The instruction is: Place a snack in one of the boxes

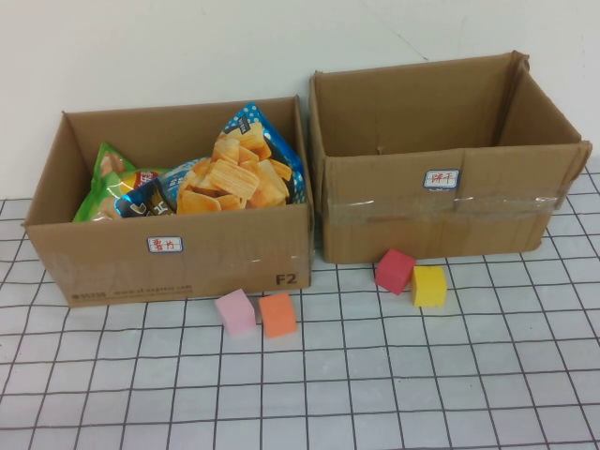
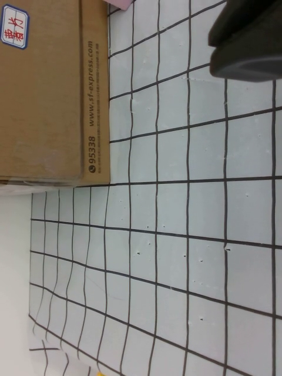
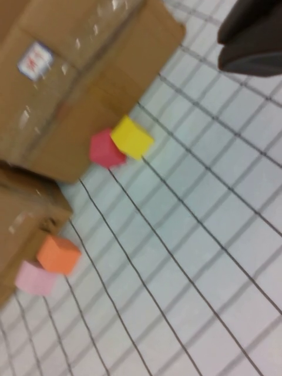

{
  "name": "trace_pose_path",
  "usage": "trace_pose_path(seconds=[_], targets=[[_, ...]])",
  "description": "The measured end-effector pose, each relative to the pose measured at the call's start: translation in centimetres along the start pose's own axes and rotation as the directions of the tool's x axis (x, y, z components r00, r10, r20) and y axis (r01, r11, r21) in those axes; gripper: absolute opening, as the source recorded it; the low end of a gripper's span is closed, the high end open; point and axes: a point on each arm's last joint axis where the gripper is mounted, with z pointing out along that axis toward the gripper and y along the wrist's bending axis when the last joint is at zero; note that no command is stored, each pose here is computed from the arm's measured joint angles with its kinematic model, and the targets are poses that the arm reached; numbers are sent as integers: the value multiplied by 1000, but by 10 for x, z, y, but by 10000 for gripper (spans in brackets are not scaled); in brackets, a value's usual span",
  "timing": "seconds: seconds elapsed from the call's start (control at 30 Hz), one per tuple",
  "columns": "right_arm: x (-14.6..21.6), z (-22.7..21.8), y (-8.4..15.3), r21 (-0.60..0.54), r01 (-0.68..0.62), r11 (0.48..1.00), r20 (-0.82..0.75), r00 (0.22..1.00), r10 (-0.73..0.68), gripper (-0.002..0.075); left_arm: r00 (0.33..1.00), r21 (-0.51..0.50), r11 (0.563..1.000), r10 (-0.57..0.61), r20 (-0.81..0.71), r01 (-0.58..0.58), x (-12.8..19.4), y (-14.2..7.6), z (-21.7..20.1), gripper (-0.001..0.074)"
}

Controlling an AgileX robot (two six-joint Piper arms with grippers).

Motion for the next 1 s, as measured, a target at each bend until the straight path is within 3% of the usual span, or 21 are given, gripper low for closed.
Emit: trace_pose_path(seconds=[0.2, 0.47, 0.7, 1.0], targets=[[19, -14, 2, 176, -41, 984, 92, 995, 25, 1, 1000, 0, 1000, 0, 0, 0, 0, 0, 0, -1], [53, -7, 3, 414, -174, 893, 204, 974, 95, 1, 1000, 0, 1000, 0, 0, 0, 0, 0, 0, -1], [88, 12, 10, 446, -224, 866, 181, 971, 158, 1, 1000, 0, 1000, 0, 0, 0, 0, 0, 0, -1], [88, 12, 8, 466, -240, 852, 207, 965, 159, 1, 1000, -1, 1000, 2, 0, -2, 0, 0, 0, -1]])
